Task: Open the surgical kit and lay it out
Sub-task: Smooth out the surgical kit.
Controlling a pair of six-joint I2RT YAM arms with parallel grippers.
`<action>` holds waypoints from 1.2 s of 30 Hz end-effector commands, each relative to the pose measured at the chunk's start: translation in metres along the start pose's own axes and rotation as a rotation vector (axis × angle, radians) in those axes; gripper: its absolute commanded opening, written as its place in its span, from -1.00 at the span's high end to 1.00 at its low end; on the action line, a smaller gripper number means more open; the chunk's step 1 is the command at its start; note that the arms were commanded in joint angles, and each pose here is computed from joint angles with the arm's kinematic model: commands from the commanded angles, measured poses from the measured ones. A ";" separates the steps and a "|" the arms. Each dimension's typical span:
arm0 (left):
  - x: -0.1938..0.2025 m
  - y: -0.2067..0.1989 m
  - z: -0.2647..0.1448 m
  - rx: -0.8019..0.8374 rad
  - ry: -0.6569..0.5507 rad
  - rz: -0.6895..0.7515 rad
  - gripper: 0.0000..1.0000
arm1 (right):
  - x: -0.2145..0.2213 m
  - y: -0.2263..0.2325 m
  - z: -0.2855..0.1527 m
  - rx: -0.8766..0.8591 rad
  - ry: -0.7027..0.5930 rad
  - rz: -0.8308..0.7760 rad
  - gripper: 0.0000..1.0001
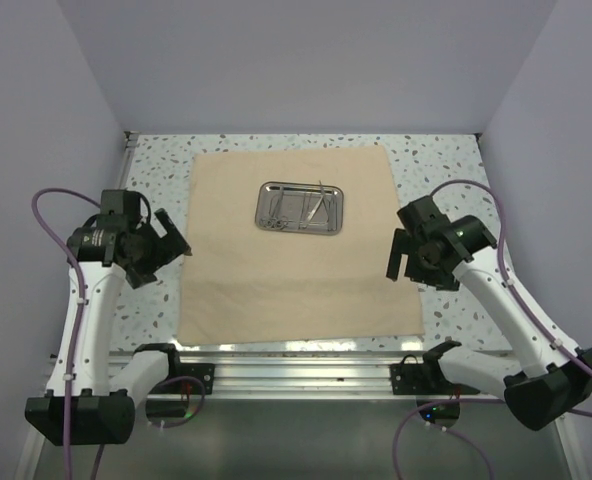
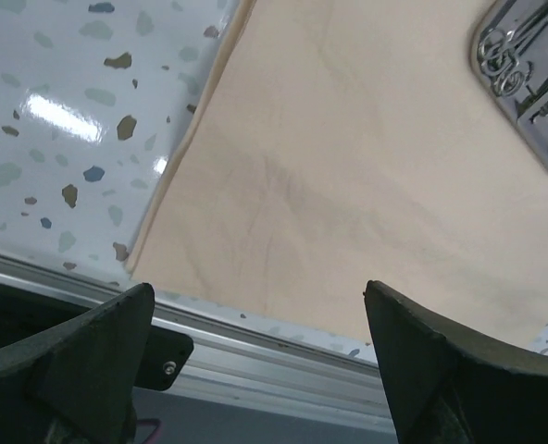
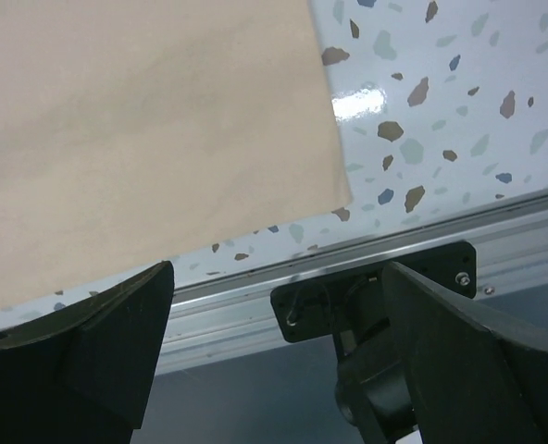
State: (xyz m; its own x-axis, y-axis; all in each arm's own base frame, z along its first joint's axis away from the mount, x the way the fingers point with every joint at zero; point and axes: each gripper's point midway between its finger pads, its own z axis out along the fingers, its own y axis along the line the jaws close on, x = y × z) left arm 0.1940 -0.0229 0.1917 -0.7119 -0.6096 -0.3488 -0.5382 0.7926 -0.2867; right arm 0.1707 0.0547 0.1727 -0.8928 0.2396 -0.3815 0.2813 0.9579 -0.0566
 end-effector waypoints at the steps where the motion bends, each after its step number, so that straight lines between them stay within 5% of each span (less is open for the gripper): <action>1: -0.026 -0.016 0.006 0.023 -0.042 0.039 -0.99 | -0.019 0.010 -0.001 -0.011 -0.021 -0.005 -0.97; 8: -0.088 -0.050 0.080 0.028 -0.097 0.068 -0.94 | -0.086 0.062 0.060 -0.183 0.004 0.128 -0.96; 13: -0.134 -0.063 0.133 -0.013 -0.173 0.116 -0.91 | -0.144 0.064 0.112 -0.156 0.001 0.167 -0.96; 20: -0.148 -0.065 0.227 -0.071 -0.107 0.145 -0.62 | -0.200 0.062 0.179 -0.086 0.020 0.189 -0.96; 28: -0.172 -0.079 0.272 -0.075 -0.109 0.151 -0.43 | -0.246 0.056 0.234 -0.032 -0.008 0.234 -0.92; 31: -0.173 -0.078 0.286 -0.085 -0.097 0.151 -0.26 | -0.251 0.060 0.253 -0.032 0.008 0.222 -0.80; 36: -0.171 -0.084 0.305 -0.053 -0.076 0.148 0.64 | -0.247 0.073 0.275 -0.072 0.040 0.231 -0.16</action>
State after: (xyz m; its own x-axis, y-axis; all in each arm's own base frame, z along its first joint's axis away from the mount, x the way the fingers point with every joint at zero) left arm 0.4882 0.0147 0.0208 -0.7403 -0.4892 -0.4612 -0.4756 0.8659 -0.1550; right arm 0.4915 0.0110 0.0203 -0.8265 0.4550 -0.3314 0.4711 0.8814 0.0351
